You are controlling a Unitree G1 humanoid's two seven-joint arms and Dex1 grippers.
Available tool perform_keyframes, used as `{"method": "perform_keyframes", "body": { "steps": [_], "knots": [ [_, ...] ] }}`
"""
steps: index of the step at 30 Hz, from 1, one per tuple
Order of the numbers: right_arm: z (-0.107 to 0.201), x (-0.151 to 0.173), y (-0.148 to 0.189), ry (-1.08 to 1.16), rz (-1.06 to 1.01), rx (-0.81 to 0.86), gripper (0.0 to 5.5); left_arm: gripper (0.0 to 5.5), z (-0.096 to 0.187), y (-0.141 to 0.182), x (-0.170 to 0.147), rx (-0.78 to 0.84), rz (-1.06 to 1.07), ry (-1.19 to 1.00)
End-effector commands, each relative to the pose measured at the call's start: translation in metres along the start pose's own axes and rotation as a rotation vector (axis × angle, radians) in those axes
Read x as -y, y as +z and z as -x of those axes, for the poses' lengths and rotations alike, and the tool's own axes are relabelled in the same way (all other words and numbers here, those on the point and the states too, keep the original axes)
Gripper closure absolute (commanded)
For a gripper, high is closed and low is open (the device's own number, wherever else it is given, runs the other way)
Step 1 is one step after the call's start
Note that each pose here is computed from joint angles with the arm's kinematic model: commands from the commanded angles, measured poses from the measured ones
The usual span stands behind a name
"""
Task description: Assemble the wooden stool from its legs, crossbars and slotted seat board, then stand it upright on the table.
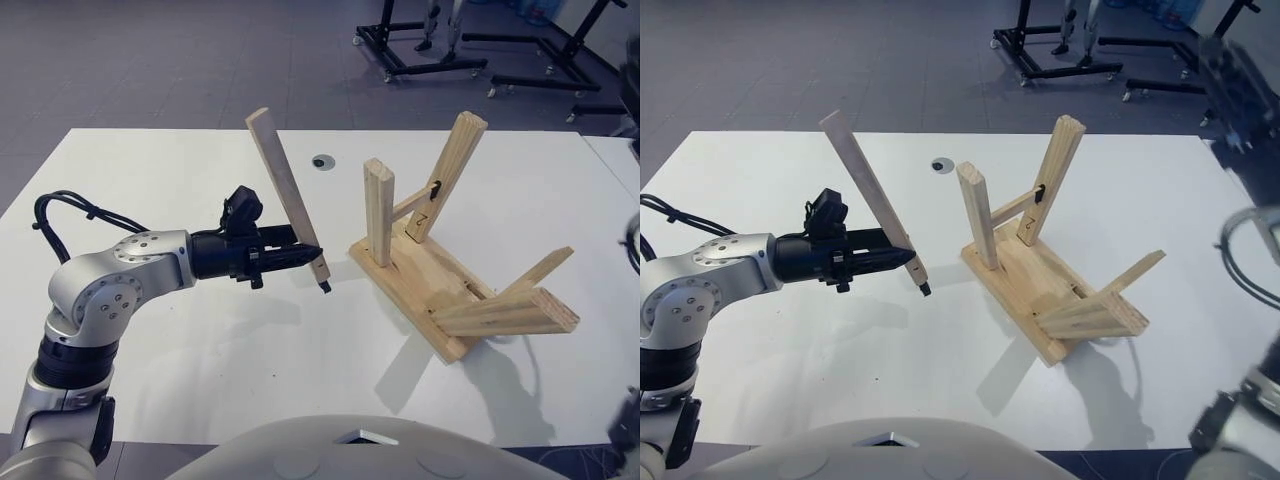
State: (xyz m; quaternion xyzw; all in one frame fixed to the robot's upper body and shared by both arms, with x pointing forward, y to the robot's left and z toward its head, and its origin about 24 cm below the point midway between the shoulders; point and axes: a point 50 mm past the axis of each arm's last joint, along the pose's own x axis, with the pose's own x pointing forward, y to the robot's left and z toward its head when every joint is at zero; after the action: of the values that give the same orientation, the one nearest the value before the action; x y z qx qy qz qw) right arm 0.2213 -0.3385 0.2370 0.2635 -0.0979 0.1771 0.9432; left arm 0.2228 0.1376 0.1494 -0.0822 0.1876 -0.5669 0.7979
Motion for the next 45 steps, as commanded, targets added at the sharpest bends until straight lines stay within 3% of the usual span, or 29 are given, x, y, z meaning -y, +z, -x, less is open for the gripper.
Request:
{"method": "perform_keyframes", "body": {
  "steps": [1,5,9,14,27,39,45],
  "knots": [
    [0.051,0.037,0.029,-0.201,0.189,-0.102,0.10,3.44,0.001,-0.001,0.002,0.003,-0.004,0.017],
    [0.080,0.054,0.033,-0.231,0.353,-0.442,0.10,3.44,0.002,-0.002,0.003,0.015,0.001,0.035],
    [0.104,0.056,-0.039,-0.065,0.379,-0.922,0.10,3.44,0.000,-0.001,0.001,0.008,-0.003,0.029],
    [0.127,0.055,-0.084,-0.014,0.410,-1.200,0.10,3.44,-0.001,0.000,0.001,0.012,-0.003,0.027],
    [0.093,0.047,-0.191,0.103,0.410,-1.200,0.10,3.44,-0.002,-0.008,-0.001,-0.009,-0.004,0.035],
    [0.055,-0.010,-0.247,0.327,0.295,-1.118,0.10,3.44,-0.003,-0.013,-0.002,-0.008,-0.023,0.056],
    [0.033,-0.016,-0.265,0.257,0.297,-1.058,0.10,3.44,-0.003,-0.017,-0.004,-0.011,-0.022,0.073]
  ]
}}
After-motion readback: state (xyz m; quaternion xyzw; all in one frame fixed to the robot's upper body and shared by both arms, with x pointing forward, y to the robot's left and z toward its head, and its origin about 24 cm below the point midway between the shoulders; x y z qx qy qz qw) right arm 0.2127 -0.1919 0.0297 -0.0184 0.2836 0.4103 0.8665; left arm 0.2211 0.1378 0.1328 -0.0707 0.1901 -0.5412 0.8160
